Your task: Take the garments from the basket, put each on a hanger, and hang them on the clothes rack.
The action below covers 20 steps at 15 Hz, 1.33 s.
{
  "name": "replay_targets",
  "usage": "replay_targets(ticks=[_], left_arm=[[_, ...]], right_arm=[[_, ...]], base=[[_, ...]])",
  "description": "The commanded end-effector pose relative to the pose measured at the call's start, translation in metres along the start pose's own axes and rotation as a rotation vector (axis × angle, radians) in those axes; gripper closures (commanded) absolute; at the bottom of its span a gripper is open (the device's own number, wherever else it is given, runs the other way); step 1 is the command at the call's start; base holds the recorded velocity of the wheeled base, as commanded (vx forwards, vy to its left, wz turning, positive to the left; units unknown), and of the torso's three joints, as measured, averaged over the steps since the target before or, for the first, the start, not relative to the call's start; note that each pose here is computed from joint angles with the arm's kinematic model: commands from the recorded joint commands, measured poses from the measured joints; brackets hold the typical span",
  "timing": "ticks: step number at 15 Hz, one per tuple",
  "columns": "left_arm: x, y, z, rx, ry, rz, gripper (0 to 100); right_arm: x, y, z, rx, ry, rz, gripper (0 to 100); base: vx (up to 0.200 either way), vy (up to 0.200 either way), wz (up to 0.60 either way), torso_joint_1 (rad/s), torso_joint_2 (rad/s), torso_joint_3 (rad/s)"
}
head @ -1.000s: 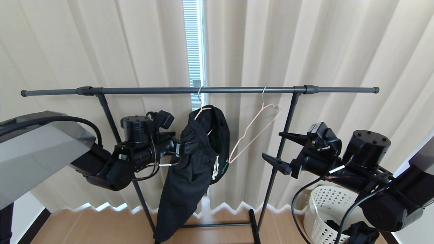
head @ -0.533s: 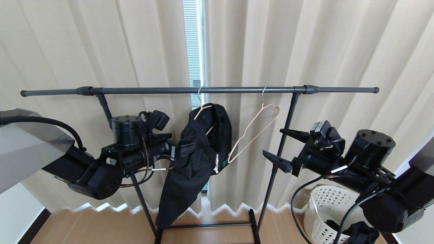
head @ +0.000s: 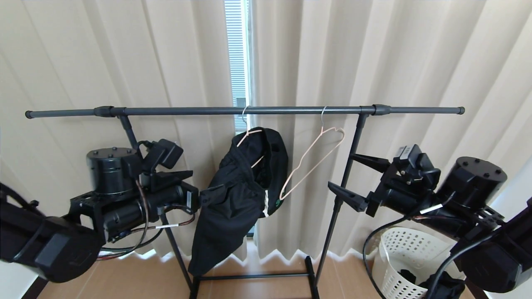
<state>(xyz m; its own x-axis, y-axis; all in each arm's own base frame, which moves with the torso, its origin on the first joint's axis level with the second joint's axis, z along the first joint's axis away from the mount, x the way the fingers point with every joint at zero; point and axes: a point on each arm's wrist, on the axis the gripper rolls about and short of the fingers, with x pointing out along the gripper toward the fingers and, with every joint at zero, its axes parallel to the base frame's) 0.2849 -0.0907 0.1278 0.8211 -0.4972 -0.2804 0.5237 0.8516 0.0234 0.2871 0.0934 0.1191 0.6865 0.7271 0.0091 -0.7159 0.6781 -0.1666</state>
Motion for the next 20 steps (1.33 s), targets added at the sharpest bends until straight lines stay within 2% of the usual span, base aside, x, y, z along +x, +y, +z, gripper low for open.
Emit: replay_targets(ticks=[1, 2, 3, 5, 6, 8, 10, 13, 16, 17, 19, 20], left_arm=[[-0.054, -0.014, -0.002, 0.006, -0.021, -0.001, 0], [-0.076, -0.021, -0.014, 0.008, -0.002, -0.007, 0], [-0.088, -0.025, -0.021, 0.004, 0.01, -0.008, 0], [-0.117, -0.033, -0.032, 0.0, 0.002, -0.006, 0], [-0.137, -0.038, -0.041, -0.003, -0.007, -0.004, 0], [-0.153, -0.043, -0.052, -0.003, -0.01, -0.005, 0], [-0.173, -0.048, -0.053, 0.011, -0.078, 0.003, 0], [-0.2, -0.055, -0.055, -0.038, -0.131, 0.002, 0], [-0.214, -0.06, -0.064, -0.053, -0.115, -0.001, 0], [-0.217, -0.061, -0.068, -0.061, -0.094, -0.005, 0], [-0.223, -0.063, -0.073, -0.066, -0.087, -0.009, 0], [-0.224, -0.063, -0.073, -0.065, -0.091, -0.007, 0]], right_arm=[[-0.024, 0.011, 0.024, -0.027, -0.045, -0.004, 0], [-0.04, 0.019, 0.036, -0.041, -0.067, -0.007, 0], [-0.051, 0.025, 0.04, -0.038, -0.064, -0.008, 0], [-0.08, 0.042, 0.039, -0.025, -0.038, -0.034, 0], [-0.106, 0.055, 0.038, -0.021, -0.026, -0.058, 0], [-0.128, 0.069, 0.033, -0.008, 0.0, -0.074, 0], [-0.149, 0.079, 0.041, -0.004, 0.017, -0.149, 0], [-0.195, 0.107, 0.041, 0.023, 0.07, -0.154, 0], [-0.236, 0.135, 0.024, 0.045, 0.115, -0.152, 0], [-0.251, 0.145, 0.012, 0.071, 0.144, -0.162, 0], [-0.265, 0.155, -0.002, 0.128, 0.155, -0.222, 0], [-0.267, 0.156, -0.003, 0.134, 0.151, -0.234, 0]], base=[[0.0, 0.0, 0.0, 0.0, 0.0, 0.0], [0.0, 0.0, 0.0, 0.0, 0.0, 0.0], [0.0, 0.0, 0.0, 0.0, 0.0, 0.0], [0.0, 0.0, 0.0, 0.0, 0.0, 0.0], [0.0, 0.0, 0.0, 0.0, 0.0, 0.0], [0.0, 0.0, 0.0, 0.0, 0.0, 0.0], [0.0, 0.0, 0.0, 0.0, 0.0, 0.0], [0.0, 0.0, 0.0, 0.0, 0.0, 0.0], [0.0, 0.0, 0.0, 0.0, 0.0, 0.0], [0.0, 0.0, 0.0, 0.0, 0.0, 0.0], [0.0, 0.0, 0.0, 0.0, 0.0, 0.0], [0.0, 0.0, 0.0, 0.0, 0.0, 0.0]])
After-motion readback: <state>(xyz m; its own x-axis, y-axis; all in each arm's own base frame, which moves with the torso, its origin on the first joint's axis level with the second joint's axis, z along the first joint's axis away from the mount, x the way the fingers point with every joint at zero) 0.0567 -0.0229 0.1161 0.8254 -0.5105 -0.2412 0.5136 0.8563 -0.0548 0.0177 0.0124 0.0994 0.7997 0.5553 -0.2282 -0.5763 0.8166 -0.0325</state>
